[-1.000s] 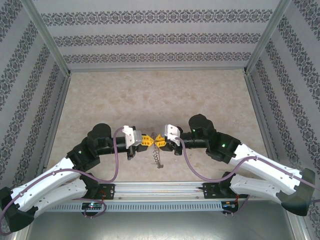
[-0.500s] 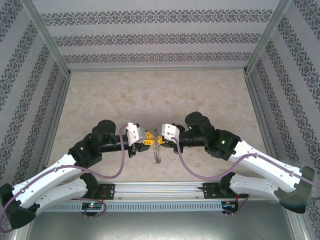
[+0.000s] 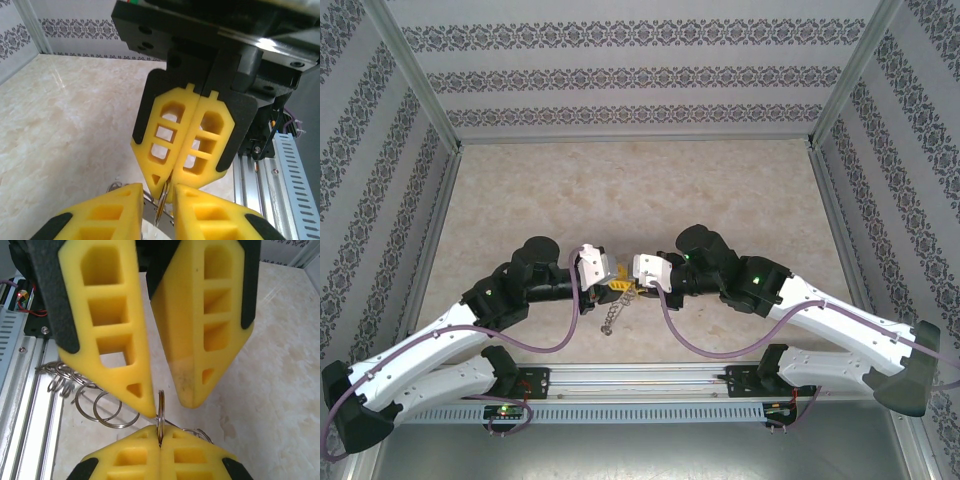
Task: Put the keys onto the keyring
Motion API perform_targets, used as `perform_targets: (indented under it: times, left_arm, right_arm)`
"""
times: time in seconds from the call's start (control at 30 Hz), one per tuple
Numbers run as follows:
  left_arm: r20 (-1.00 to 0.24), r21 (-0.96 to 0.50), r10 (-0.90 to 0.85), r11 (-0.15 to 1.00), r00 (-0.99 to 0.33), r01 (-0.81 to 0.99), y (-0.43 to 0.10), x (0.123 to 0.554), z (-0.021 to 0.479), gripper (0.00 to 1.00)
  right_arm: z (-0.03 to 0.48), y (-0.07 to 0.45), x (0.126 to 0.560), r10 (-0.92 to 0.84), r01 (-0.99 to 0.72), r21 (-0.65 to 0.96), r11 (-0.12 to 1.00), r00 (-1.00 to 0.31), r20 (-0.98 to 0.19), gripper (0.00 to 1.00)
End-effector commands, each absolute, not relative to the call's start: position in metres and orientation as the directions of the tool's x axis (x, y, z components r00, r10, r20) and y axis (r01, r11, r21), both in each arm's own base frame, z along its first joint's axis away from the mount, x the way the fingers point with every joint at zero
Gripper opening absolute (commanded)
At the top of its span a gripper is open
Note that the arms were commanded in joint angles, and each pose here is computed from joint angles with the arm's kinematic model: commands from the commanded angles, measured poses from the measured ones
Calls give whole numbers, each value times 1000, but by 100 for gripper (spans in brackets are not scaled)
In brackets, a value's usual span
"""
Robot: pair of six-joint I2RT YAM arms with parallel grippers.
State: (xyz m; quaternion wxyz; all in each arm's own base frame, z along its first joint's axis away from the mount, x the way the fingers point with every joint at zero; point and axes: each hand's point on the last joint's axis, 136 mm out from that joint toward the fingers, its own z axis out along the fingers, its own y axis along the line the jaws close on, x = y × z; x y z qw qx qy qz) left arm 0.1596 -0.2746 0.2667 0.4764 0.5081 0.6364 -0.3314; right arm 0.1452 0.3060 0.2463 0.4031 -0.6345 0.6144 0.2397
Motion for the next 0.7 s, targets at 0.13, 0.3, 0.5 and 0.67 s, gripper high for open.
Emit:
perform_targets:
  times: [0.13,0.3,0.5,0.67]
  left_arm:
    - [-942,52,333,248,-35,967,-274,155,272,22]
    - [-940,55,340,254,-36,966,-275,158,271,20]
    - [-936,57,351,256,-38,965,-279,163,270,19]
    - [-944,60,328,257,-29,964,-279,162,274,0]
  right_arm:
    - [269,311,142,-543,-966,-251,68,175,-821,0]
    - [269,311,139,-539,-968,-246,57,177,-823,0]
    - [266,313,135,-537,-972,-231,43,172,-826,0]
    - [266,313,135,-537,-972,-232,43,174,-826,0]
